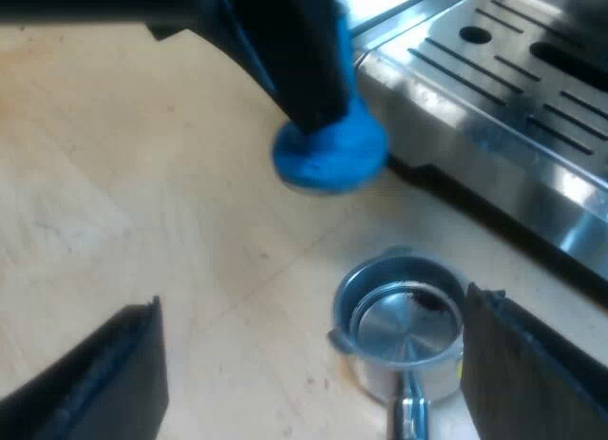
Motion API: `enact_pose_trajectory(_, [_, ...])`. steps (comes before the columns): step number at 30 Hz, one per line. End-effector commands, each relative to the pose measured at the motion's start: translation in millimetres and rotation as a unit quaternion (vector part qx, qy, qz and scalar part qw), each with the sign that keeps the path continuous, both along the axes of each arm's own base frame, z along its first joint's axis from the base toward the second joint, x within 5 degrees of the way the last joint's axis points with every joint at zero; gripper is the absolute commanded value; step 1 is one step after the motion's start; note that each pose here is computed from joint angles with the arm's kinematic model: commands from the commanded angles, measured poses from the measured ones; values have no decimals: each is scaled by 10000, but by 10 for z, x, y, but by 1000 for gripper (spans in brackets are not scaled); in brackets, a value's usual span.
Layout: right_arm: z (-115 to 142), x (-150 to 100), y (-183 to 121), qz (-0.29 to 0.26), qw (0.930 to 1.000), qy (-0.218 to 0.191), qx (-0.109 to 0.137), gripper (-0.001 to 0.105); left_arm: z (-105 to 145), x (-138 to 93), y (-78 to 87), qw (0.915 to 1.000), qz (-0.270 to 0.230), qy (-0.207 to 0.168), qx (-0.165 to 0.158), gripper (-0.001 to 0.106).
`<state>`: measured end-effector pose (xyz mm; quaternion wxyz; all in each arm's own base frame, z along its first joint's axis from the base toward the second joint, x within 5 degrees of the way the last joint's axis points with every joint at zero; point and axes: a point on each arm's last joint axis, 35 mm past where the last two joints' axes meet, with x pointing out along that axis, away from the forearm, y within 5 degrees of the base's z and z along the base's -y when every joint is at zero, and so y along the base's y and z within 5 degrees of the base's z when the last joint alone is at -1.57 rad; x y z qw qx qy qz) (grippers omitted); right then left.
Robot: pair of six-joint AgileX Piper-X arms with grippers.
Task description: Grind coffee beans and then tamp
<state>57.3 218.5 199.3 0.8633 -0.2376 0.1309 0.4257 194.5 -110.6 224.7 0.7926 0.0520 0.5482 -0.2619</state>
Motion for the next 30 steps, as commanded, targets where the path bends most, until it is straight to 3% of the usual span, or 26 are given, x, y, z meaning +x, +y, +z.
enact_pose_trajectory(1, [28, 25, -1, 31, 10000, -2, -23, 67, -47, -8, 57, 9999, 101, 16, 48, 0])
enact_pose_trajectory(5, [35, 143, -19, 64, 9998, 193, 48, 67, -167, -7, 142, 9990, 346, -81, 288, 0])
enact_pose_trajectory(9, [47, 273, -51, -5, 9994, 323, 122, 67, -233, 20, 209, 9981, 536, -173, 249, 0])
enact_pose_trajectory(16, [-68, 320, -3, 213, 9982, 563, 20, 67, -230, 77, 221, 9974, 618, -330, 173, 0])
enact_pose_trajectory(30, [-172, 339, 82, 344, 9972, 657, 60, 67, -518, 173, 182, 9964, 720, 212, 382, 1])
